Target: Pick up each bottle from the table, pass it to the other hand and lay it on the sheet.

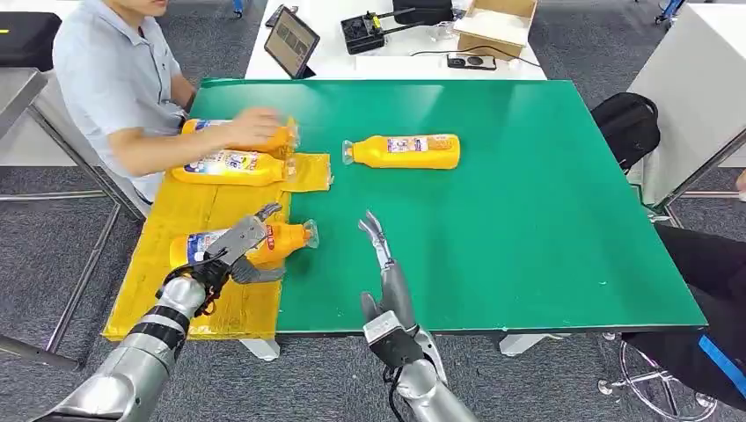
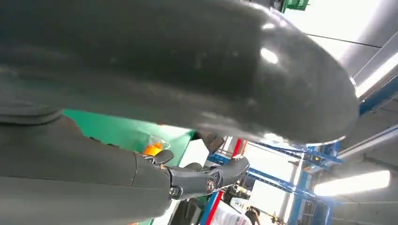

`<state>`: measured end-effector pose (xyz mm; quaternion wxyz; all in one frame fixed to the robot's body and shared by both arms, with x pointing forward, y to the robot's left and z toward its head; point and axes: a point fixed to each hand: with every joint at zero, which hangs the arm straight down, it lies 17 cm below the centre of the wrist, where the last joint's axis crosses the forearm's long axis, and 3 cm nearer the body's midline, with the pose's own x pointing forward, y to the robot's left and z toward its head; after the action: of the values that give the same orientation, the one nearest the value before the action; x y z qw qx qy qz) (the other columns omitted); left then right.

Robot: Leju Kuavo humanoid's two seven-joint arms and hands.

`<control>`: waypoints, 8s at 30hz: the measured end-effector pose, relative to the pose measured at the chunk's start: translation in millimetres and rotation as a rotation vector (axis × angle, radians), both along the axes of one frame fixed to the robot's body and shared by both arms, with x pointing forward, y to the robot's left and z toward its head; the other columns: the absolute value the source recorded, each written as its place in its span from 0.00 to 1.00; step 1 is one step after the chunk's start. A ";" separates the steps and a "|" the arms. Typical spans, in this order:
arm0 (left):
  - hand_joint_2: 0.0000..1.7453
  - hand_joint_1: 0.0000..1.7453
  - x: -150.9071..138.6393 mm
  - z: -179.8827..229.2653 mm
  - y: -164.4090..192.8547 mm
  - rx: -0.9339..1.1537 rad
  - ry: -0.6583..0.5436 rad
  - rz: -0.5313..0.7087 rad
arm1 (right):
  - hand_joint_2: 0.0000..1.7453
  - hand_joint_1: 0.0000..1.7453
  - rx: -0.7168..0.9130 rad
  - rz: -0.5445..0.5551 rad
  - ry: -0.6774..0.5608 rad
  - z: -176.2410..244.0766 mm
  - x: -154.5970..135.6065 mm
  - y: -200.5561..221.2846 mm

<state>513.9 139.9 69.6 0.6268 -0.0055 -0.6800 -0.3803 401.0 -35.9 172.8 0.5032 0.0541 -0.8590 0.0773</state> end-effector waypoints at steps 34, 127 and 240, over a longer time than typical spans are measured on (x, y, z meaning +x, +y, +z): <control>1.00 0.00 -155.6 171.8 81.3 -0.895 -0.522 0.702 | 1.00 0.00 -0.536 -0.459 0.044 -51.4 -22.9 -174.2; 1.00 0.00 -111.0 96.0 -45.4 -0.876 0.039 0.314 | 1.00 0.99 -1.305 -0.053 0.559 -151.1 151.5 -137.2; 1.00 0.00 -122.8 151.9 -55.2 -1.215 0.016 0.172 | 1.00 0.99 -0.215 0.356 0.017 -7.3 26.9 58.4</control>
<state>391.1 84.7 221.5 0.5450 -0.3097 -0.7687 0.1275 427.9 22.5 165.5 0.4919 0.1517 -0.8183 0.2556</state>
